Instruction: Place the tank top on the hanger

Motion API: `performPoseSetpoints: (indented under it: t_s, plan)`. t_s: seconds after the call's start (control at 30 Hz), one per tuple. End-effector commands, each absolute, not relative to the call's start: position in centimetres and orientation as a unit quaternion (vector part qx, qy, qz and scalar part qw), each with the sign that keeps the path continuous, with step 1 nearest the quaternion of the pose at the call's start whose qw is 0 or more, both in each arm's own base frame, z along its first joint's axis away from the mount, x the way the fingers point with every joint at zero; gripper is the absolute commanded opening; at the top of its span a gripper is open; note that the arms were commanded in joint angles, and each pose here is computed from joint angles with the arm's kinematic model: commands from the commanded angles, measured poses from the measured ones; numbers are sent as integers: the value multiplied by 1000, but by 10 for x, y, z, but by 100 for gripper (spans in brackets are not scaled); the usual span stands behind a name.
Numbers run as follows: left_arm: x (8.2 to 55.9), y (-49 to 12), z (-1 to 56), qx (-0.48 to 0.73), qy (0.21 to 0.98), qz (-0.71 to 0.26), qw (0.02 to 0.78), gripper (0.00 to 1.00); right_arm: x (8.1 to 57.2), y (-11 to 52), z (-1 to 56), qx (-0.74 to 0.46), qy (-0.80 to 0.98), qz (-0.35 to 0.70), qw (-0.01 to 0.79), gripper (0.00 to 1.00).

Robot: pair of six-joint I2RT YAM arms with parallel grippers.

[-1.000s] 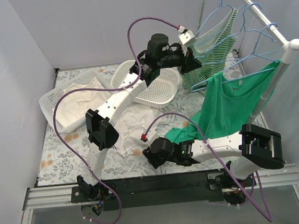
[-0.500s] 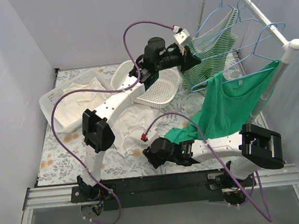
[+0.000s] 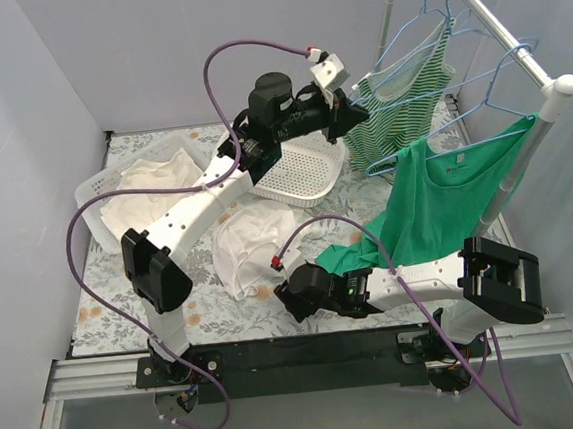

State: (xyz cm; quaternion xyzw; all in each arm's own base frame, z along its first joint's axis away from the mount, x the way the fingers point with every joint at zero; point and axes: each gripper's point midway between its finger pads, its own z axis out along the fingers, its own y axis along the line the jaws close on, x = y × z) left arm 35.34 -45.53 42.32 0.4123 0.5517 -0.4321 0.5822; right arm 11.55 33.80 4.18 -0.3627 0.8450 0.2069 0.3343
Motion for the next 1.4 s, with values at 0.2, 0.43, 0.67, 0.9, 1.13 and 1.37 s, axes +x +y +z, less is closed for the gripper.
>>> performPoseSetpoints:
  t_s: [0.2,0.43,0.67,0.9,1.13,1.37]
  plan:
    - [316,-383,432,401,571,-388,602,0,123,338,61,-355,839,203,360,69]
    - [288,-328,410,369,611,-360,601,0,124,339,78,-345,834,215,373,70]
    - [247,-265,376,325,662,-325,592,0,125,332,91,-332,836,218,380,70]
    - [198,-210,340,282,716,-311,558,0,146,316,116,-260,853,187,411,71]
    - [169,-155,315,224,773,-255,536,0,174,320,102,-237,876,224,356,62]
    - [153,-123,311,190,800,-221,524,0,184,333,80,-240,893,198,326,53]
